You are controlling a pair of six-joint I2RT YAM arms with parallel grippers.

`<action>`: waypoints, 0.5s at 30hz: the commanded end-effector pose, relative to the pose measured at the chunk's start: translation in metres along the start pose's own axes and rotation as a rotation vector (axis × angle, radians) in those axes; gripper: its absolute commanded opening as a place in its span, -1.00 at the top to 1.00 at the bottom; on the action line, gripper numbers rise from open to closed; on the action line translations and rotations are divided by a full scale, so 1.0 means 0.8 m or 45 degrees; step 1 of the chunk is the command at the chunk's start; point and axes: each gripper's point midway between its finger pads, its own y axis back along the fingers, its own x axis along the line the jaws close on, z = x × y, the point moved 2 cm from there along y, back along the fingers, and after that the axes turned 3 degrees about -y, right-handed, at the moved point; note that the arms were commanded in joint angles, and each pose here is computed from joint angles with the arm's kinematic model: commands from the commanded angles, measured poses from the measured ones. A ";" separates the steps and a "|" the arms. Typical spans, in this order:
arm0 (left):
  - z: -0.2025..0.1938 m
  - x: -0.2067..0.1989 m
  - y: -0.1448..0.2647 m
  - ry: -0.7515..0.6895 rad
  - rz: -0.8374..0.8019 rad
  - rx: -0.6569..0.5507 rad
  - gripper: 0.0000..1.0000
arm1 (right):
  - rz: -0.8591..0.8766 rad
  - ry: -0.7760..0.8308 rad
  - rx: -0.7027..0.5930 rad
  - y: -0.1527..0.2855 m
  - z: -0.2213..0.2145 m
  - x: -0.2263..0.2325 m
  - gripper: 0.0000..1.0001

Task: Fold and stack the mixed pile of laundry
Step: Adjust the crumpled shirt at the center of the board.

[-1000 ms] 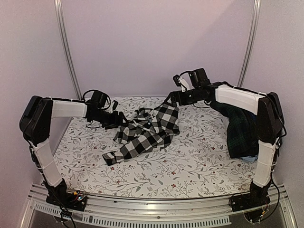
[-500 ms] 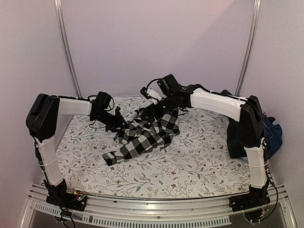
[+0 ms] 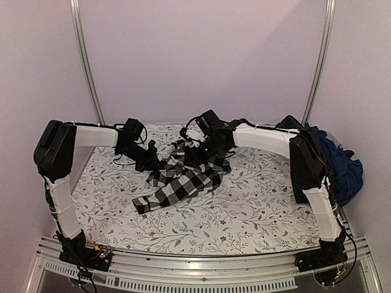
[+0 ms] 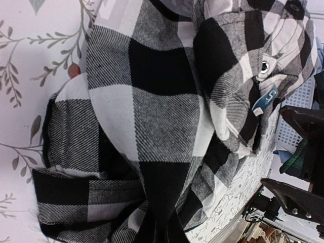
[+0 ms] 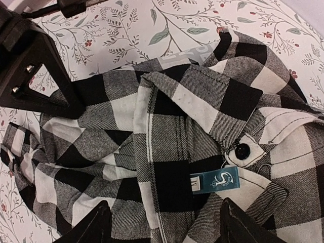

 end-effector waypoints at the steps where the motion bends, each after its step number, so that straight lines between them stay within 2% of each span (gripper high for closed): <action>1: -0.013 -0.002 0.002 -0.005 -0.053 0.079 1.00 | -0.071 0.066 0.028 -0.022 -0.006 0.020 -0.46; 6: -0.016 -0.010 -0.002 -0.002 -0.123 0.109 1.00 | -0.269 0.136 0.080 -0.037 -0.030 -0.003 -0.47; 8: -0.015 -0.008 -0.001 0.005 -0.119 0.105 1.00 | -0.355 0.143 0.078 -0.042 -0.032 -0.017 -0.40; 11: -0.014 -0.005 -0.002 0.001 -0.096 0.104 1.00 | -0.449 0.122 0.081 -0.050 -0.033 -0.044 -0.15; 15: -0.017 0.011 0.006 0.027 -0.013 0.090 1.00 | -0.517 0.005 0.057 -0.028 -0.026 -0.083 0.40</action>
